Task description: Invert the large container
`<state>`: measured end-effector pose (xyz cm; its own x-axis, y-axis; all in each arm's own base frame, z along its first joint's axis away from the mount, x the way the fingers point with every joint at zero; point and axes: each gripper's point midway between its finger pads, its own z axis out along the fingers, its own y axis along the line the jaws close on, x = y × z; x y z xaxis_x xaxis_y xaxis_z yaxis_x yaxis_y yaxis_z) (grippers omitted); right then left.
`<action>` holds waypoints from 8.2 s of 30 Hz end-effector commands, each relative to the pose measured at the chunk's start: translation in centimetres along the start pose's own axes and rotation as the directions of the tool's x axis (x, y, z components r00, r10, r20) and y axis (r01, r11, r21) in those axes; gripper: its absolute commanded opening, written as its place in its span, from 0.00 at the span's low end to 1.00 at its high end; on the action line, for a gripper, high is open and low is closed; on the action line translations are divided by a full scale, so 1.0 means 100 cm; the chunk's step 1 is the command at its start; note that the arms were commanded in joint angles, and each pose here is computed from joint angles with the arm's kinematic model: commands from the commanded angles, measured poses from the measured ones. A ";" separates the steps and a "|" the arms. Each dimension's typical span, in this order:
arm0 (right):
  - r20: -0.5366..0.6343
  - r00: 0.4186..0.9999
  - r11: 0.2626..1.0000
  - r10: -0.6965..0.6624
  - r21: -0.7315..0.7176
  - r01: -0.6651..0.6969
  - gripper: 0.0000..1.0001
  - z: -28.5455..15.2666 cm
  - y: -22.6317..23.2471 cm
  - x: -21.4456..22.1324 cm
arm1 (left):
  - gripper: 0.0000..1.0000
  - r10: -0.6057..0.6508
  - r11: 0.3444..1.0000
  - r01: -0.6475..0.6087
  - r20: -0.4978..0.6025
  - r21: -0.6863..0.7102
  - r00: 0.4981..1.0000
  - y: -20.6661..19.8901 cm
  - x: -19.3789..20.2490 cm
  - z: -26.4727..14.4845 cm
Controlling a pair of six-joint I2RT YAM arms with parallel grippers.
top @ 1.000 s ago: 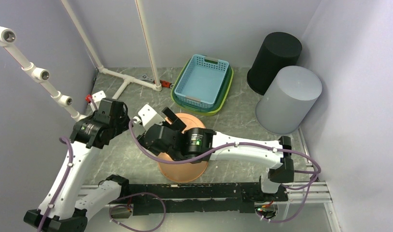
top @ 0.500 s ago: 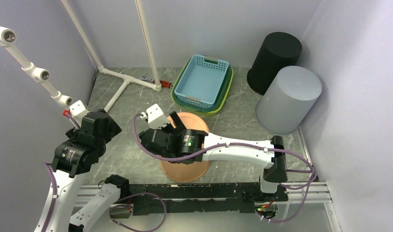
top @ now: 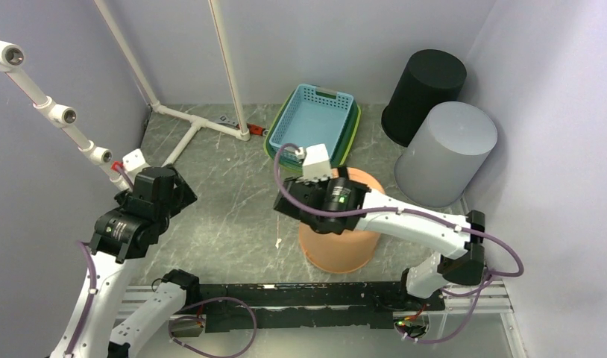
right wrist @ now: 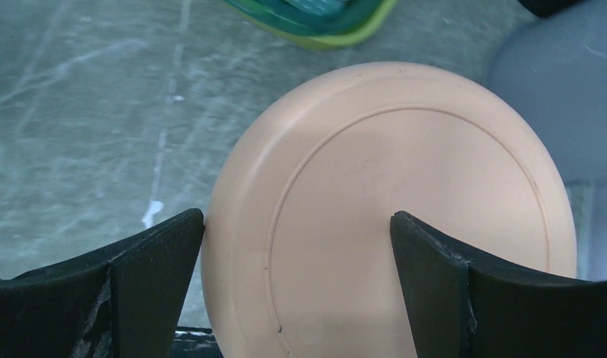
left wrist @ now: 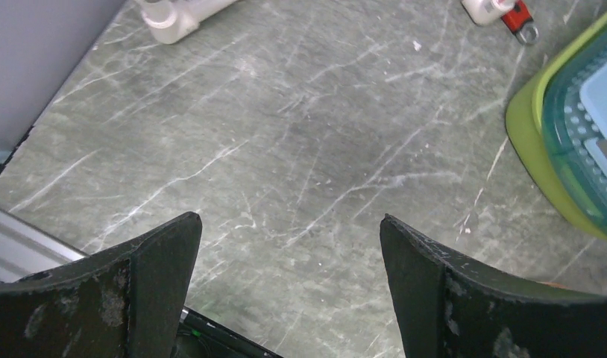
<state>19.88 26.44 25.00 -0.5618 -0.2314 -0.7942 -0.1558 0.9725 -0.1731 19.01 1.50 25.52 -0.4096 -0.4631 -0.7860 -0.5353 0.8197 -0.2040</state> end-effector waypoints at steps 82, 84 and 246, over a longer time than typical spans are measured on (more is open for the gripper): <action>-0.284 0.856 0.856 0.432 0.427 -0.291 1.00 0.086 -0.119 0.176 | 0.94 0.018 0.997 -0.013 -0.062 0.075 0.998 -0.025 0.008 0.007; -0.292 0.851 0.860 0.435 0.415 -0.297 1.00 0.084 -0.126 0.181 | 0.94 0.015 0.997 -0.010 -0.059 0.080 0.998 -0.025 0.008 0.007; 0.113 0.850 0.397 -0.515 -0.847 0.353 1.00 -0.039 0.200 0.169 | 0.94 0.208 0.978 -0.205 -0.076 0.045 0.975 -0.003 0.049 0.041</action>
<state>1.95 43.21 9.66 -0.2087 -0.7157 -0.6665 -0.9771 0.1244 0.1724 19.67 0.48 18.29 -0.5917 -0.2740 -0.7582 -0.3835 0.9229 -0.0343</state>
